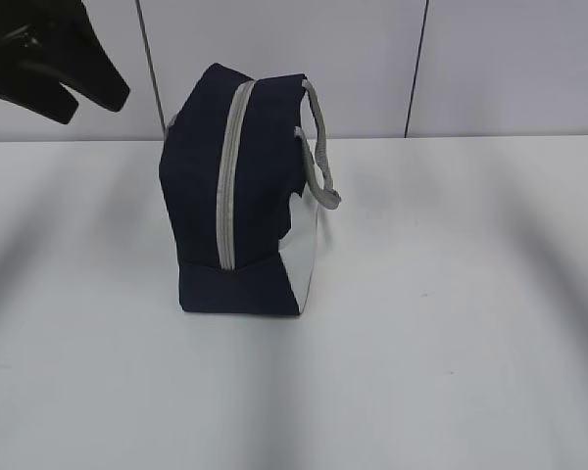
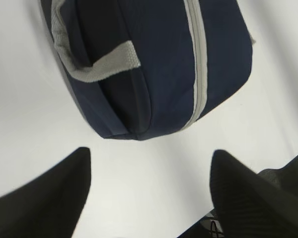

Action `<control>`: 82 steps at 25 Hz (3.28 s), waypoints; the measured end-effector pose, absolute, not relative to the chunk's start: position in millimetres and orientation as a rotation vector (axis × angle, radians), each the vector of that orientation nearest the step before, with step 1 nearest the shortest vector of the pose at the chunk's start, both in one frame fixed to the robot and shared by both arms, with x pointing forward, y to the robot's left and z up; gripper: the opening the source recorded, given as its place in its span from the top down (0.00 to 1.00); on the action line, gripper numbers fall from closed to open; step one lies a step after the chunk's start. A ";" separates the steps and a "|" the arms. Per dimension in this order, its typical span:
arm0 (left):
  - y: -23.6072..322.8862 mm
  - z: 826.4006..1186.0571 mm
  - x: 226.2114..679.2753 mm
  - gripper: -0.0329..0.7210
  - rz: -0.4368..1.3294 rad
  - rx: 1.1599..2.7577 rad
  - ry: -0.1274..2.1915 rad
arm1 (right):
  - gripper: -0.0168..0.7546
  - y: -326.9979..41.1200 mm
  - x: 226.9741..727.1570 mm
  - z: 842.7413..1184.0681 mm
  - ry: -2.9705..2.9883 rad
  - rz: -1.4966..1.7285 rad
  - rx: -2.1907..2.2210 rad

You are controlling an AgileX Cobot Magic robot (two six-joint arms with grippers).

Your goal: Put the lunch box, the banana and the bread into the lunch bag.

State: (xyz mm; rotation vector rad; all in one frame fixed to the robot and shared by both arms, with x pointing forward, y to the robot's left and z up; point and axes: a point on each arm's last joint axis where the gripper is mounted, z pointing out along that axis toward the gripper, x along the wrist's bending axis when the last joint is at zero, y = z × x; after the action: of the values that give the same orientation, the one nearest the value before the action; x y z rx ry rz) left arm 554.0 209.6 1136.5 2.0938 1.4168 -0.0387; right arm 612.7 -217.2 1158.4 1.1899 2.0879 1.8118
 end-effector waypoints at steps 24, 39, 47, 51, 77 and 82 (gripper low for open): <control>255.2 1120.5 342.0 0.34 0.250 1.962 1.458 | 0.30 -259.4 395.3 1109.7 1.653 1.465 1.160; 286.7 1061.7 239.7 0.37 0.568 1.767 1.434 | 0.36 -262.0 368.3 1086.9 1.630 1.457 1.163; 292.7 1059.8 229.1 0.41 0.660 1.712 1.433 | 0.36 -271.5 372.3 1085.4 1.526 1.390 1.213; 292.8 1059.8 229.1 0.41 0.662 1.713 1.434 | 0.36 -281.2 374.9 1081.8 1.431 1.318 1.260; 292.9 1059.8 229.1 0.49 0.660 1.708 1.438 | 0.36 -260.7 367.8 1050.6 1.639 1.326 1.145; 292.9 1059.8 229.1 0.51 0.660 1.708 1.438 | 0.36 -263.9 369.6 1054.0 1.570 1.319 1.153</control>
State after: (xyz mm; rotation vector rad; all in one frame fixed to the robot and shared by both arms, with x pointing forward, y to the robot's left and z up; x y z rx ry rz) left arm 229.1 292.9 1059.8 1.7082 1.4384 0.6601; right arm 369.6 -263.9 1054.0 1.1535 1.5700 1.3189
